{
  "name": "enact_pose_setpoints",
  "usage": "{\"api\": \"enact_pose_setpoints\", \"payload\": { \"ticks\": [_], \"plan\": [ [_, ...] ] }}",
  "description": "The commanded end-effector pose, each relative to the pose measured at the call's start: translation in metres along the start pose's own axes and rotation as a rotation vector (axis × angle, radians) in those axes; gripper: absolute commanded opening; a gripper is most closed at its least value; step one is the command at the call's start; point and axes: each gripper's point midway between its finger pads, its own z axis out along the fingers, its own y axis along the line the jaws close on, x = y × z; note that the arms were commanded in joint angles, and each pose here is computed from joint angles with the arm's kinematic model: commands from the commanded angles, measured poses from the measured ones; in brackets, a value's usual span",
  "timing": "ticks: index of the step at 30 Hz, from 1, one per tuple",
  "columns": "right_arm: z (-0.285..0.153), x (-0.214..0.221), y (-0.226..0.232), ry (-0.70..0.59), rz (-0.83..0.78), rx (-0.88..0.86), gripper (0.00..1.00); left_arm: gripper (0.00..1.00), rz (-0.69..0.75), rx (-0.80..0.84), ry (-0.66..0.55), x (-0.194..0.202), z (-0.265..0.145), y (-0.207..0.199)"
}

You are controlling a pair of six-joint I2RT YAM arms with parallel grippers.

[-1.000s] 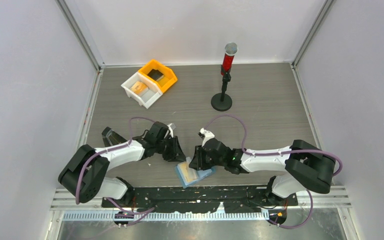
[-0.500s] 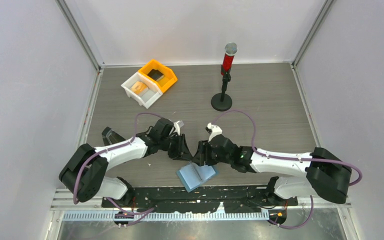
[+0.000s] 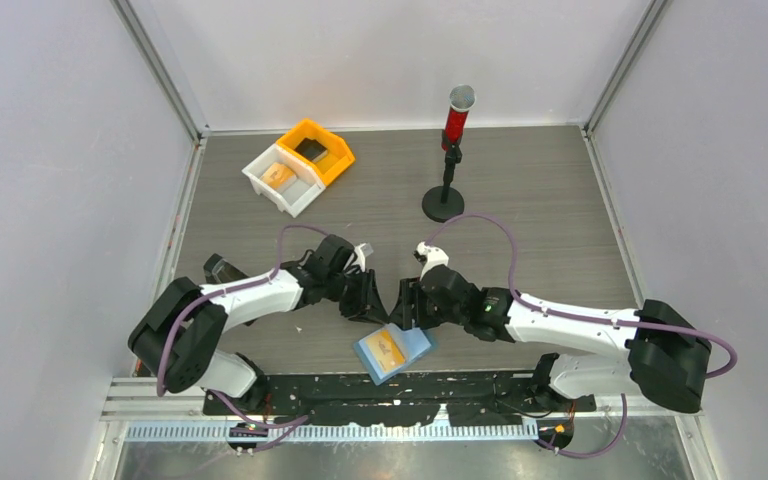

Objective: Take the credit cards out of the card holder
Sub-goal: Remove the credit card from the card holder.

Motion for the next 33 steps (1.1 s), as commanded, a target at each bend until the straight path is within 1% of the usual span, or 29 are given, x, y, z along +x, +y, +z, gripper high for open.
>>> {"api": "enact_pose_setpoints", "payload": {
  "ticks": [1,7,9,12,16,19,23,29,33],
  "plan": [
    [-0.013,-0.009,0.012,-0.031,0.002,-0.034,0.58,0.26,0.019,0.02,-0.001,0.001,0.001,-0.002],
    [-0.029,-0.014,0.03,-0.038,-0.011,-0.1,0.44,0.26,0.027,0.053,-0.008,-0.008,0.006,-0.012],
    [-0.032,-0.013,0.038,-0.029,-0.017,-0.136,0.41,0.26,0.031,0.062,-0.013,-0.011,0.006,-0.016],
    [-0.034,-0.006,0.056,0.008,-0.032,-0.222,0.38,0.26,0.033,0.062,-0.015,-0.015,0.008,-0.018],
    [-0.027,0.009,0.063,0.071,-0.059,-0.28,0.38,0.26,0.016,0.049,-0.014,-0.016,0.012,-0.015],
    [-0.016,0.021,0.056,0.106,-0.062,-0.267,0.37,0.26,0.003,0.041,-0.005,-0.014,0.016,-0.012],
    [-0.003,0.028,0.049,0.107,-0.052,-0.256,0.35,0.26,0.006,0.006,-0.014,-0.015,0.012,-0.008],
    [0.013,0.045,0.027,0.148,-0.046,-0.212,0.3,0.27,-0.01,-0.081,-0.073,-0.015,-0.01,-0.002],
    [0.02,0.05,0.011,0.164,-0.031,-0.193,0.28,0.27,-0.02,-0.179,-0.117,-0.009,-0.029,0.014]
  ]
}}
